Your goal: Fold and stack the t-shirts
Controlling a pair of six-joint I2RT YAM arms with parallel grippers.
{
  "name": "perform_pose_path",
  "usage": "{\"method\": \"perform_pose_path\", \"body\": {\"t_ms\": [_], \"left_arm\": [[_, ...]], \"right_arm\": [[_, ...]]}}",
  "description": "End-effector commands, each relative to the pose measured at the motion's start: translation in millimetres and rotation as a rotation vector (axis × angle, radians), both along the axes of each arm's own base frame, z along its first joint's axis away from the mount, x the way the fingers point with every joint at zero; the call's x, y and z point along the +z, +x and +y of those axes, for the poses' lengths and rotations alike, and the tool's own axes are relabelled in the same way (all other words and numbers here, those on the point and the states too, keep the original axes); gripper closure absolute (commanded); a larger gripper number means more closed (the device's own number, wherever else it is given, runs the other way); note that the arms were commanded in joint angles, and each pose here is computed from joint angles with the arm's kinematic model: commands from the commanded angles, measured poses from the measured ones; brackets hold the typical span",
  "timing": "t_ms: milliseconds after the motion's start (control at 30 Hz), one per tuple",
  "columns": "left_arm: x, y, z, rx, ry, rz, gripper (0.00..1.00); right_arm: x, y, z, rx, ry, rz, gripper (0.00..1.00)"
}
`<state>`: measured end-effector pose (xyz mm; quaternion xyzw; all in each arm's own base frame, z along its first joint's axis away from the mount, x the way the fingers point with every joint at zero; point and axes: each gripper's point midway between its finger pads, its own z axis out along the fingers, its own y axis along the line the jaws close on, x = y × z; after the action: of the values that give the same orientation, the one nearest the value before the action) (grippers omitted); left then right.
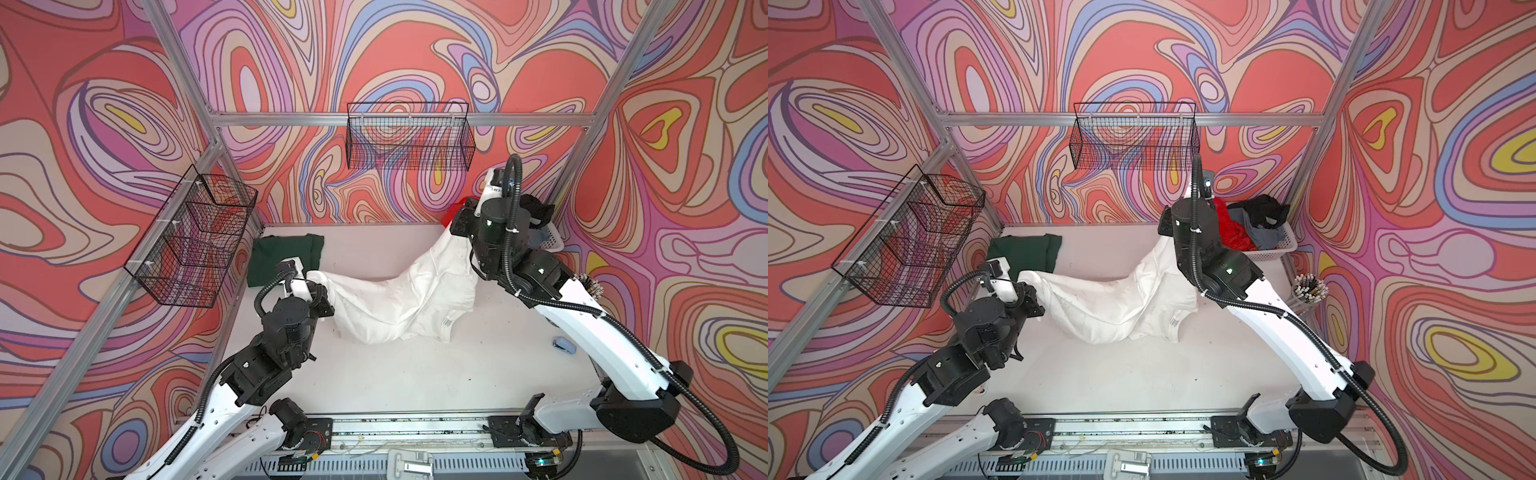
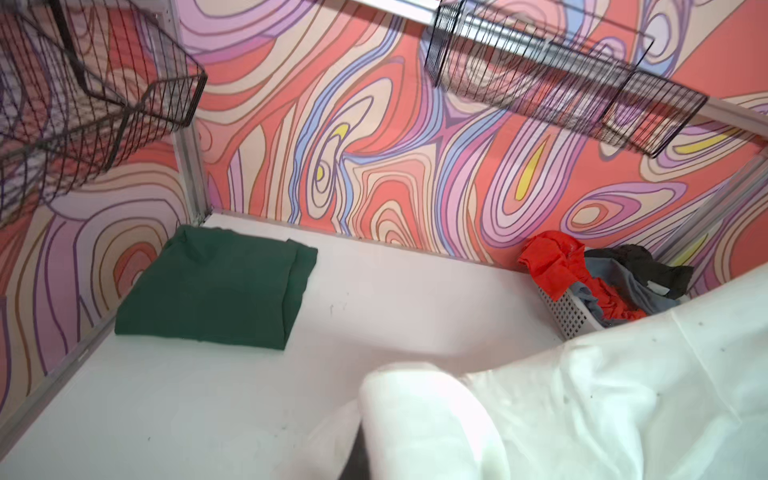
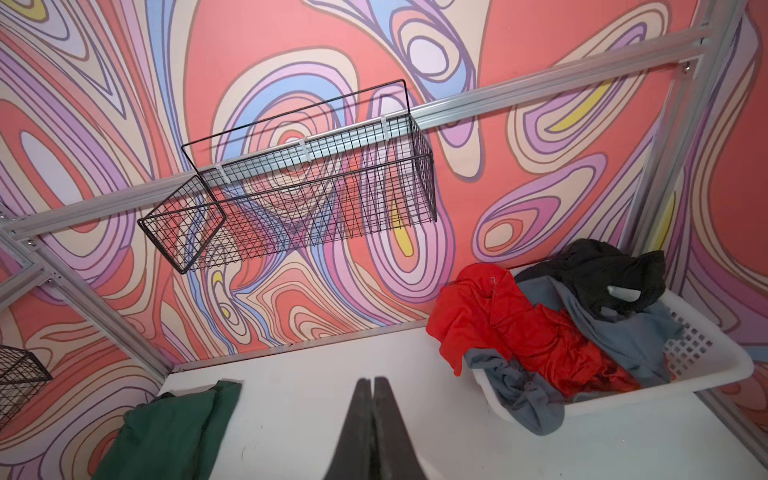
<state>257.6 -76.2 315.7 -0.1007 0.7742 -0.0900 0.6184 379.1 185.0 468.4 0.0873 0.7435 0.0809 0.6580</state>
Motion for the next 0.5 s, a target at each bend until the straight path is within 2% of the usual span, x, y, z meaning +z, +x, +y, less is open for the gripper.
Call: {"method": "perform_pose_path", "body": {"t_ms": [0, 200, 367, 467], "left_arm": [[-50, -8, 16, 0.088, 0.021, 0.147, 1.0], [-83, 7, 21, 0.116, 0.022, 0.219, 1.0], [-125, 51, 20, 0.099, -0.068, 0.341, 1.0], [-134, 85, 18, 0.104, -0.068, 0.366, 1.0]], "right_arm": [[-36, 23, 14, -0.027, -0.131, 0.08, 1.0], [-77, 63, 10, -0.021, -0.108, 0.164, 1.0], [-104, 92, -7, -0.047, -0.1, 0.226, 1.0], [-122, 103, -16, -0.063, -0.098, 0.261, 1.0]]}}
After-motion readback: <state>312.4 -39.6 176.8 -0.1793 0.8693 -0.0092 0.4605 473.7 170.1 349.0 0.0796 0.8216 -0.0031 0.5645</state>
